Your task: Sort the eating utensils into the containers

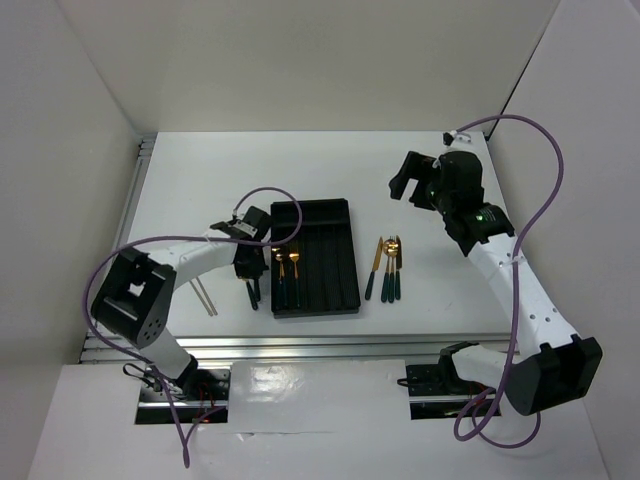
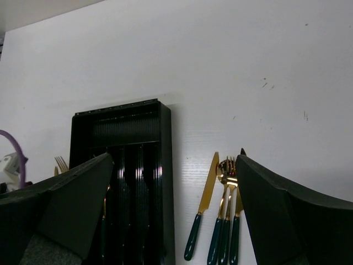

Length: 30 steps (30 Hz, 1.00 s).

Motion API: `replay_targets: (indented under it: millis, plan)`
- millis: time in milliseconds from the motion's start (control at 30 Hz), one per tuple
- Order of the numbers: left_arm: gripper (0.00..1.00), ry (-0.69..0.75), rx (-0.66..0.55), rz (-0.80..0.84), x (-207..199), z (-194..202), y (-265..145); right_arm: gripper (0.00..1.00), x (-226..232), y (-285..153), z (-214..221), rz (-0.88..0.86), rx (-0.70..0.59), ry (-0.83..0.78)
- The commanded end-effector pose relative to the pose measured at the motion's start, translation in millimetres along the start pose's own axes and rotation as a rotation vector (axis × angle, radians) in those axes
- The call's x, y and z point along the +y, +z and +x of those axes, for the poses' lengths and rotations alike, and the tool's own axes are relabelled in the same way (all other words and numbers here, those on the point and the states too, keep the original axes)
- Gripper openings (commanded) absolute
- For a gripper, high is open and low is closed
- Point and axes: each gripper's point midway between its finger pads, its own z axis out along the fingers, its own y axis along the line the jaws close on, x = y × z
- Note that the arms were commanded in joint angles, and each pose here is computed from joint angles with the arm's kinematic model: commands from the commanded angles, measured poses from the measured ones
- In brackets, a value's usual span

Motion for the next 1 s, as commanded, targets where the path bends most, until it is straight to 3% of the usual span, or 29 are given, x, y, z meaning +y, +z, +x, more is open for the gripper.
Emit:
replay_targets:
  millis: [0, 267, 500, 767, 967]
  plan:
    - [0.00, -0.043, -0.067, -0.002, 9.4, -13.0, -33.7, 1.00, 3.6, -4.4, -0.7, -0.026, -0.012, 0.027]
    - [0.00, -0.030, -0.192, 0.061, 8.2, -49.4, -96.4, 1.00, -4.9, 4.4, 53.4, -0.043, 0.100, 0.083]
    - [0.00, -0.008, -0.222, 0.348, -42.8, -52.7, -140.4, 0.97, 6.1, 20.7, 96.7, -0.099, 0.199, 0.106]
    - [0.00, 0.037, -0.132, 0.406, -86.7, -18.1, -120.2, 0.87, 19.1, 37.9, 155.1, -0.030, 0.296, 0.054]
    - [0.00, 0.041, -0.114, 0.386, -95.8, -16.1, -103.2, 0.77, 13.7, 48.1, 184.0, 0.005, 0.348, 0.033]
